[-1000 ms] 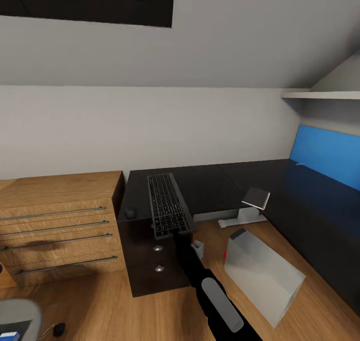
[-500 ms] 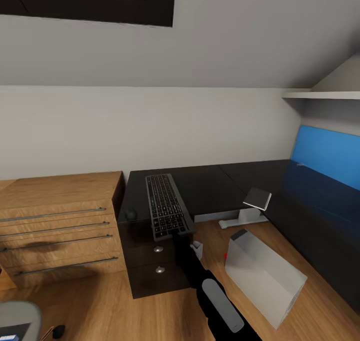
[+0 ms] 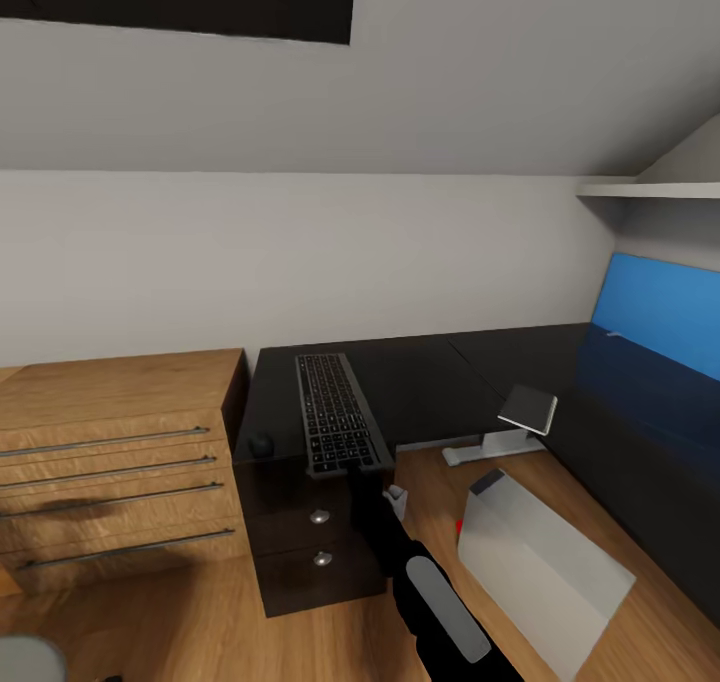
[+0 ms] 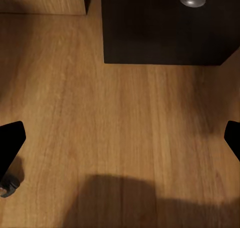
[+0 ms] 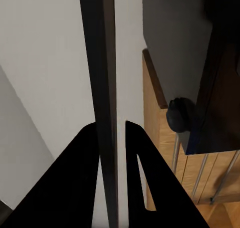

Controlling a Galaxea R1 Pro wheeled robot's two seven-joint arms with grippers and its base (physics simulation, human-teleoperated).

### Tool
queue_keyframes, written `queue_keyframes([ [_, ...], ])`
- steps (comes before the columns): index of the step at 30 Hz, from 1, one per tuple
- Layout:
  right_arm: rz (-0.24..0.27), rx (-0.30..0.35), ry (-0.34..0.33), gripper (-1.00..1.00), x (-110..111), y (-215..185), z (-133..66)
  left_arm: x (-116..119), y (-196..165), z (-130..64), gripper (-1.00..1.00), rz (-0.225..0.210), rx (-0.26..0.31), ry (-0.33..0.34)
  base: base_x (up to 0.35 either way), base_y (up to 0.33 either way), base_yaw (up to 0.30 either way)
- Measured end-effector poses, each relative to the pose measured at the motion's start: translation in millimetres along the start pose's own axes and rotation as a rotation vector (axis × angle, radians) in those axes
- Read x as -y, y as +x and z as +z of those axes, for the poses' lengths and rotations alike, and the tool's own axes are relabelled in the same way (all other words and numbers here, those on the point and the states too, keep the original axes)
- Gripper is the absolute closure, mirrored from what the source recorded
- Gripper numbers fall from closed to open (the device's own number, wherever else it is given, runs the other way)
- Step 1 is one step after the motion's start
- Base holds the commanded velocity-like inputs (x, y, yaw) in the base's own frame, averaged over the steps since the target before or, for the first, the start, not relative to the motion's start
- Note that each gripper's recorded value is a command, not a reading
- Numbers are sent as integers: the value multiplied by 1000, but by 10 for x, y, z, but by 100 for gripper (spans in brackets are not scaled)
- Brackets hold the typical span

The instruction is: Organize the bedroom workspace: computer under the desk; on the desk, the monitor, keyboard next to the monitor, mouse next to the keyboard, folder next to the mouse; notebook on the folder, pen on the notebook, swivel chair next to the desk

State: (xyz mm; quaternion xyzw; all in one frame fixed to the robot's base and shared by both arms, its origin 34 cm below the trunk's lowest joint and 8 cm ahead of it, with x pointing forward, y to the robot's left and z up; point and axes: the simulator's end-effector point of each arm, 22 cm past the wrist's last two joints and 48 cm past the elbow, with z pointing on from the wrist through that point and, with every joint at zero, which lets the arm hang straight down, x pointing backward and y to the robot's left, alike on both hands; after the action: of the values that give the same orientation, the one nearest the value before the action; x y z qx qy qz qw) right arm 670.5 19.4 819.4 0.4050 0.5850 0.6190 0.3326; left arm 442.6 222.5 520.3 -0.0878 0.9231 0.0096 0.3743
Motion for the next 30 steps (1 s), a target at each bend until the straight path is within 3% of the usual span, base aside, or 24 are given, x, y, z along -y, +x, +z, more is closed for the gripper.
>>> queue_keyframes([
  [10, 1, 1, 4, 100, 11, -6, 1, -5, -5, 1, -100, -1, 2, -1, 128, 0, 0],
  [15, 2, 3, 45, 100, 167, -15, -15, 13, 5, -4, -100, 2, 0, 2, 82, 15, 0],
  [25, 0, -1, 54, 100, 207, 0, -17, 39, 20, -8, -100, 3, -3, 6, 69, 10, 0],
  [26, 0, -1, 54, -100, 206, -2, -16, 39, 20, -8, -100, 3, -3, 6, 3, 0, 0],
  [30, 0, -1, 53, -100, 202, -2, -15, 36, 19, -7, -100, 3, -3, 6, 1, 0, 0],
])
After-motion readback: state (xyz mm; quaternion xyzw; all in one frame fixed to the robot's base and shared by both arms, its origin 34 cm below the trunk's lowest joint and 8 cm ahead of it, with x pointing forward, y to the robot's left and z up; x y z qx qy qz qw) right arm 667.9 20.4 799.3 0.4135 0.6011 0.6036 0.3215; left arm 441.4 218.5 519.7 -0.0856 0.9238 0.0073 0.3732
